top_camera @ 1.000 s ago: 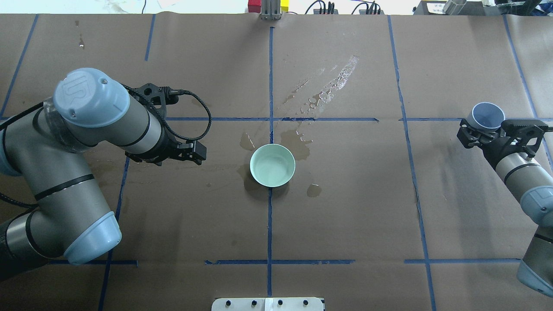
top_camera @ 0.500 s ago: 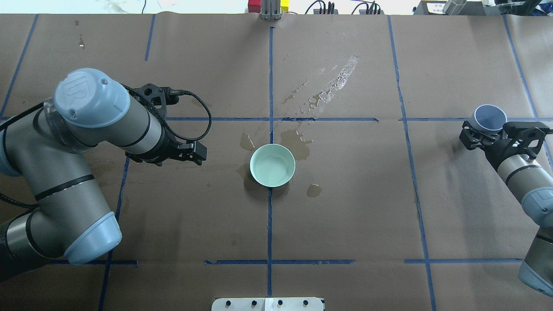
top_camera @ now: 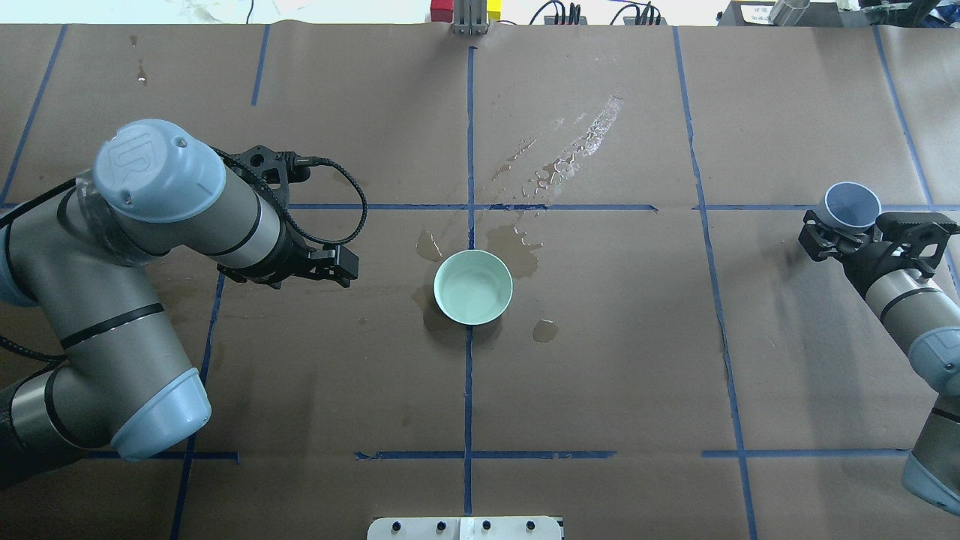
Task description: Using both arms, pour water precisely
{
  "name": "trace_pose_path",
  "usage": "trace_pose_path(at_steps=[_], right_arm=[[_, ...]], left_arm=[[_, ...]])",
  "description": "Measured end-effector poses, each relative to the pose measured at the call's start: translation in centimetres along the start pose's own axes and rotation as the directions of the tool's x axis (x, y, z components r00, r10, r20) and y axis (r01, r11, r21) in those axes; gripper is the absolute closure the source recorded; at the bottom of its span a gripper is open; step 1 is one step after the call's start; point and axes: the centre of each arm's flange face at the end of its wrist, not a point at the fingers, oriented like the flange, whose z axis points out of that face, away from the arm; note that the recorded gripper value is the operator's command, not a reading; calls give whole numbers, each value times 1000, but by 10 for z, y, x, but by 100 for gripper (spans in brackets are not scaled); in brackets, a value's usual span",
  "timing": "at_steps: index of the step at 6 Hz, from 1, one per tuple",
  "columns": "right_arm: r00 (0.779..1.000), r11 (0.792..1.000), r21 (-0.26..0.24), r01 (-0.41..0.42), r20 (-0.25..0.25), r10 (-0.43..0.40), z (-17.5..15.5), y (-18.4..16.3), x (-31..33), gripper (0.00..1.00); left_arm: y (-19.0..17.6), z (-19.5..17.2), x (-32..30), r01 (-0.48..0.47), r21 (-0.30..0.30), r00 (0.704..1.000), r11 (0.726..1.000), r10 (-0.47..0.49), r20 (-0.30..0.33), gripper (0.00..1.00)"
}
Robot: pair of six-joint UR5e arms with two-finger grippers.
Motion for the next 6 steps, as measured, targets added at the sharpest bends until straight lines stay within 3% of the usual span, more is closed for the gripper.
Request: trace_pose_path(at_steps=[6], right_arm=[[999, 998, 24, -50, 11, 50, -6, -2, 7, 0]], left_arm=[[0, 0, -1, 1, 0, 1000, 1000, -1, 1, 0]])
